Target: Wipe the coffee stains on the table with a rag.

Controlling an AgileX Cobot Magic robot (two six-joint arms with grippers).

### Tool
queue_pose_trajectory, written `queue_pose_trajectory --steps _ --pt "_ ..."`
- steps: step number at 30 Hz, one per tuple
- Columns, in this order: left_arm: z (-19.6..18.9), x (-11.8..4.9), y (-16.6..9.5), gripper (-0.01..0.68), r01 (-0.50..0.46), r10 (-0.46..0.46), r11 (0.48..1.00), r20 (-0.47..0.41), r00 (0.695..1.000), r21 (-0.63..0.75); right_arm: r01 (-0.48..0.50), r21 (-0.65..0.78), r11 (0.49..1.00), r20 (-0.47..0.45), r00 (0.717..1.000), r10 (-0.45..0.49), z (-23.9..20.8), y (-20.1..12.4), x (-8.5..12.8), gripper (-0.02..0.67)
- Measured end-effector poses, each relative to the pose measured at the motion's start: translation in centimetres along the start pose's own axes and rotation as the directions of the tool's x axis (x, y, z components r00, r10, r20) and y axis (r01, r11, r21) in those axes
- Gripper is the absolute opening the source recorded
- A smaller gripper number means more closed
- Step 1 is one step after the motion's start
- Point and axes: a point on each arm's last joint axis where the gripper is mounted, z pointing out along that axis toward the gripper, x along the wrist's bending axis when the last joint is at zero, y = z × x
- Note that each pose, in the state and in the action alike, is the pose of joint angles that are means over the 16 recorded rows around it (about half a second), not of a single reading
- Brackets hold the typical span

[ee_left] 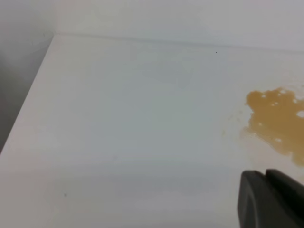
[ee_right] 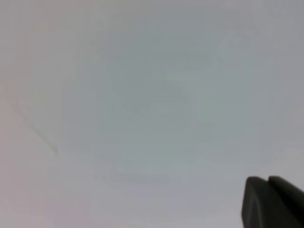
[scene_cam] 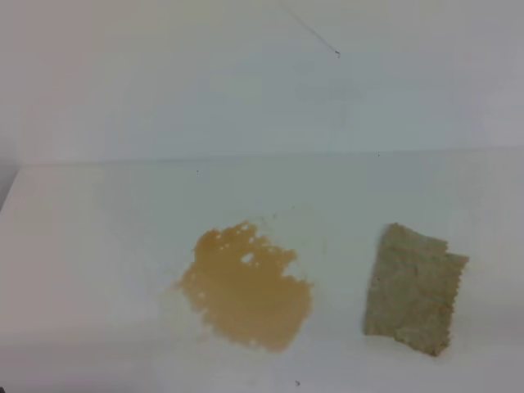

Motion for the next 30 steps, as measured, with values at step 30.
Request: queue_pose_trajectory --steps 30 --pt "0.0 0.0 0.0 -0.002 0.000 0.000 1.000 0.000 1.000 0.000 -0.199 0.389 0.899 -0.011 0.975 0.221 7.6 10.3 -1.3 -0.003"
